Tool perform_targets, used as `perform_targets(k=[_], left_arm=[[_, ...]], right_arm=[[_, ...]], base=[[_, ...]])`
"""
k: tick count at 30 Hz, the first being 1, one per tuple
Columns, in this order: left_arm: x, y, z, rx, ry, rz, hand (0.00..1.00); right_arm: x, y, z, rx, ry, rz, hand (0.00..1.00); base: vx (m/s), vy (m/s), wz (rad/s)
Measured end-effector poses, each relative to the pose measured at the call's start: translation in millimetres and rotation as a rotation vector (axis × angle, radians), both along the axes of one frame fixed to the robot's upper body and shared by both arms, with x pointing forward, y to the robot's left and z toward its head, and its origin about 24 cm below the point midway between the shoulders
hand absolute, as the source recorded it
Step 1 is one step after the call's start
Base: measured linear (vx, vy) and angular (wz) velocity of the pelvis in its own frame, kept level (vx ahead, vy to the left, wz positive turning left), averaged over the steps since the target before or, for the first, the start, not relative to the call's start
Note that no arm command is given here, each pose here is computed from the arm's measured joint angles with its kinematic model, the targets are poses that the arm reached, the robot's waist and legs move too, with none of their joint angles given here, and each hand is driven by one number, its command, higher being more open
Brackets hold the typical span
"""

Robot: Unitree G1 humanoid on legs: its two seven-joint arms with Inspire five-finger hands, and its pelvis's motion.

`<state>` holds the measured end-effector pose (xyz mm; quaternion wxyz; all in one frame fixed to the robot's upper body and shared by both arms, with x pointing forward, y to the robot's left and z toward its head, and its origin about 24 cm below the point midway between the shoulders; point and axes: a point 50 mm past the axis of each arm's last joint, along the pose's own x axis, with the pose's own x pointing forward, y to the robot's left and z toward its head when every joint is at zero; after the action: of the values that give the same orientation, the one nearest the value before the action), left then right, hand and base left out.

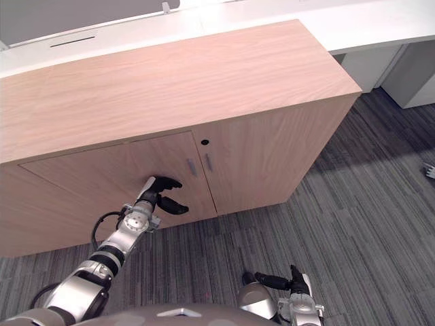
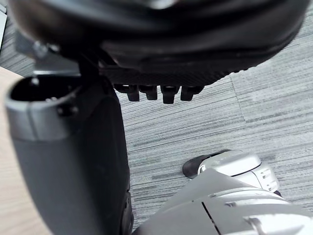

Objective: Walk over to the cabinet, pick up the folder, carry it to the office cabinet, place the folder inside the office cabinet, then close the office cabinet door

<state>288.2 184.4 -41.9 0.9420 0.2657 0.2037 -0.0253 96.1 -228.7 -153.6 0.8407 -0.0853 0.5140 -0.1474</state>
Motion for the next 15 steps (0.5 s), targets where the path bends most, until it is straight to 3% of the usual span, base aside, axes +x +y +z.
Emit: perform_targets(k=[5, 8, 15], left_arm=[[-4, 4, -1, -0.055, -0.01, 0.066, 1.0], [-24, 5, -13, -0.11, 0.008, 0.112, 1.0], [-111, 11, -72, -0.194, 0.261, 0.252, 1.0]], right_arm=[[3, 2, 0, 0.013, -0.013, -0.018, 1.0], [3, 3, 0, 0.011, -0.01, -0.021, 1.0], [-3, -7, -1, -0.021, 0.039, -0.034, 1.0]], base=[[-0.09, -0.042, -0.07], [-0.08, -0.076, -0.23], [-0.01, -0.041, -0.37]])
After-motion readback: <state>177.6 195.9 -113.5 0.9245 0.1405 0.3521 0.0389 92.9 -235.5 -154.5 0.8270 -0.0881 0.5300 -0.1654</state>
